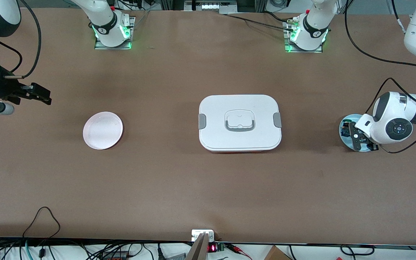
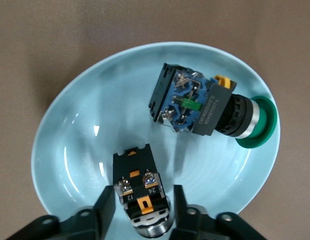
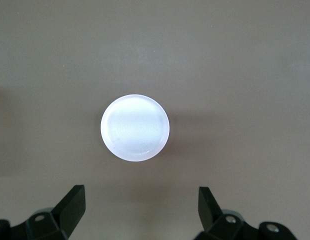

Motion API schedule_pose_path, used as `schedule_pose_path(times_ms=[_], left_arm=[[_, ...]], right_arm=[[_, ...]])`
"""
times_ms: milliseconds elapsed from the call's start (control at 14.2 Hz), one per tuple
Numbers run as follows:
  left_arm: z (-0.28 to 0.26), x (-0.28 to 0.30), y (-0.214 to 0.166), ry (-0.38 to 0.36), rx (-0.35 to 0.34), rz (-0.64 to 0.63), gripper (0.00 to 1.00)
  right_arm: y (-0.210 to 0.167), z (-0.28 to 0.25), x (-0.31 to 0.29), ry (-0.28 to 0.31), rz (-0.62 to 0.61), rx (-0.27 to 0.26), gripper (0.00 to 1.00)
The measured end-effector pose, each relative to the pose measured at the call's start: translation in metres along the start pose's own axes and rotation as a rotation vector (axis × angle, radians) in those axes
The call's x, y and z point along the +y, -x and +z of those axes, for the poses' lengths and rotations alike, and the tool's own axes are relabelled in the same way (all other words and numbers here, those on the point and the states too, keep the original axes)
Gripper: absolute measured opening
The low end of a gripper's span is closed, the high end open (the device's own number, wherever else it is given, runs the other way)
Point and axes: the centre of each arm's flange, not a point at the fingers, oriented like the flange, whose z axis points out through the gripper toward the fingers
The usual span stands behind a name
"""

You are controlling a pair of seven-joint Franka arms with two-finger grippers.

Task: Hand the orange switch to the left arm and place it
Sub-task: 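Lower the switch onto the light-blue plate with the left gripper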

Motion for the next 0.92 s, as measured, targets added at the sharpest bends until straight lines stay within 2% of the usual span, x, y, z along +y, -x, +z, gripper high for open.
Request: schedule_pose_path(times_ms=[282,353,635,918], left_arm=[[-0.007,-0.003,0.001,-0.013,-0.001,-0.002,0.95],[-0.013,-0.004,0.002,-0.012,-0.006,-0.004,1.0],[-0.071,-0.002,0.0,0.044,-0.045,-0.023,1.0],[-0.136,-0.005,0.012,0.12,-0.013,-0.131,1.0]], right_arm=[[0.0,0.0,-0.001,-0.006,0.0,-0.004,1.0],[0.0,0.0,-0.001,-0.006,0.0,-0.004,1.0],[0.001,0.0,-0.001,-0.006,0.0,-0.006,1.0],[0.002,-0.002,-0.001,-0.006,-0.001,-0.004,1.0]])
